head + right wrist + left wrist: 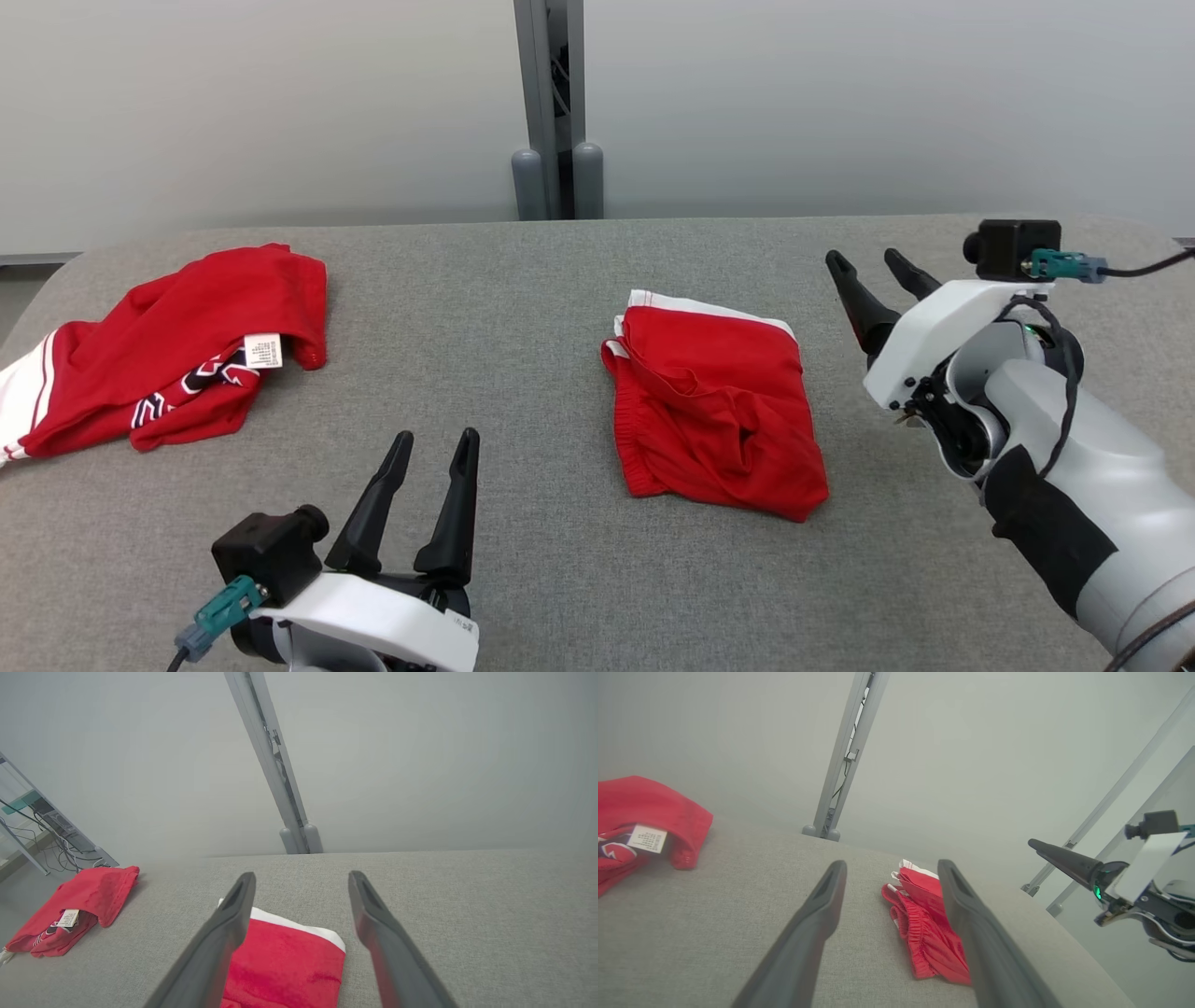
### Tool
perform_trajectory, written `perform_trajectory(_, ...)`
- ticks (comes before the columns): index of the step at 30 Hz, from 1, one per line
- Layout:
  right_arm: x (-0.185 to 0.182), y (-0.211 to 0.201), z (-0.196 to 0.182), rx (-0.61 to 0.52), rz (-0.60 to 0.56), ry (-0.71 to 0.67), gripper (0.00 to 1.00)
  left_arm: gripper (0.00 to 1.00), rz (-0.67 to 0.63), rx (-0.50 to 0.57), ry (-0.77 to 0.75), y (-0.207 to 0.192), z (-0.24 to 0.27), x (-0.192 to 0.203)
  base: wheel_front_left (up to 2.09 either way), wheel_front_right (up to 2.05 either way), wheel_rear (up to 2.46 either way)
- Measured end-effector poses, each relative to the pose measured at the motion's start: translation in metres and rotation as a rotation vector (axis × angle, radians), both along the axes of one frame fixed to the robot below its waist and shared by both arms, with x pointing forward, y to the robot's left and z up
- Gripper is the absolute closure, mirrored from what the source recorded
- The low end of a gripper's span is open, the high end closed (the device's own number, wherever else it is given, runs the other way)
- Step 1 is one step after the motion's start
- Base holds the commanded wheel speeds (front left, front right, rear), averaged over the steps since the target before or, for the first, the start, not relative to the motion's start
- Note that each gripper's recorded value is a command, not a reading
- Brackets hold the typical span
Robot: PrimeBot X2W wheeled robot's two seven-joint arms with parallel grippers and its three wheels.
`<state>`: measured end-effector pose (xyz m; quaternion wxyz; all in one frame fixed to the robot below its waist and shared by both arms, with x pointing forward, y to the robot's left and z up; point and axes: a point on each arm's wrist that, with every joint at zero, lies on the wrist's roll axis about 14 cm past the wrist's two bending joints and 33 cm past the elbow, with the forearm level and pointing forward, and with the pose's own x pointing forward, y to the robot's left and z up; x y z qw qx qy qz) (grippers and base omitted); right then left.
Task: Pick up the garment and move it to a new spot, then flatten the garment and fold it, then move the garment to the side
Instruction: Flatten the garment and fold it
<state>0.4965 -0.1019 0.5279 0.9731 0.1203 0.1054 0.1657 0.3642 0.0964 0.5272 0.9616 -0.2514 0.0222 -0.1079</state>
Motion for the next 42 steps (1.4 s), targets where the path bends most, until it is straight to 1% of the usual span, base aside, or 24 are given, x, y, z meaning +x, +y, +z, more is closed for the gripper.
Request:
perform_trajectory(2,-0.001,-0.003,-0.002,0.009,-0.011,0.001,0.0,0.0,-0.002,0.0,0.002,-0.001,-0.001,0.0,0.0,0.0,0.0)
perform_trajectory(3,-0.002,-0.007,-0.005,0.019,-0.022,0.004,0.04,0.0,-0.005,0.0,0.005,-0.002,-0.001,0.0,0.0,0.0,0.0)
perform_trajectory(4,-0.003,-0.01,-0.009,0.025,-0.033,0.01,0.47,0.0,-0.007,-0.001,0.006,-0.002,-0.001,-0.001,0.0,0.0,0.0)
perform_trajectory(5,-0.005,-0.013,-0.012,0.028,-0.041,0.014,0.6,0.0,-0.008,-0.001,0.008,-0.003,-0.002,-0.001,0.0,0.0,0.0)
perform_trajectory(6,-0.006,-0.016,-0.016,0.037,-0.052,0.02,0.7,0.0,-0.008,-0.001,0.009,-0.003,-0.002,-0.001,0.0,0.0,0.0)
perform_trajectory(7,-0.007,-0.017,-0.02,0.04,-0.057,0.028,0.7,0.0,-0.009,-0.001,0.012,-0.003,-0.003,-0.001,0.0,0.0,0.0)
perform_trajectory(8,-0.008,-0.017,-0.024,0.044,-0.06,0.035,0.79,0.0,-0.009,-0.001,0.014,-0.003,-0.004,-0.001,0.0,0.0,0.0)
perform_trajectory(9,-0.01,-0.017,-0.028,0.05,-0.063,0.043,0.93,0.0,-0.008,0.0,0.018,-0.002,-0.005,-0.001,0.0,0.0,0.0)
perform_trajectory(10,-0.01,-0.016,-0.031,0.056,-0.065,0.05,1.0,0.0,-0.006,0.0,0.02,-0.001,-0.005,-0.001,0.0,0.0,0.0)
perform_trajectory(19,-0.005,0.0,-0.052,0.075,-0.041,0.086,1.0,0.0,0.029,0.003,0.037,0.01,-0.01,0.0,0.0,0.0,0.0)
perform_trajectory(24,0.002,0.017,-0.063,0.019,0.027,0.083,1.0,0.0,0.066,0.011,0.049,0.022,-0.014,0.002,0.0,0.0,0.0)
perform_trajectory(29,-0.003,0.041,-0.09,-0.027,0.104,0.124,1.0,0.0,0.108,0.019,0.065,0.035,-0.02,0.004,0.0,0.0,0.0)
perform_trajectory(36,-0.022,0.088,-0.106,-0.023,0.245,0.139,1.0,0.0,0.14,0.023,0.081,0.046,-0.026,0.004,0.0,0.0,0.0)
perform_trajectory(42,-0.049,0.12,-0.113,-0.013,0.349,0.149,1.0,0.0,0.14,0.022,0.077,0.046,-0.025,0.006,0.0,0.0,0.0)
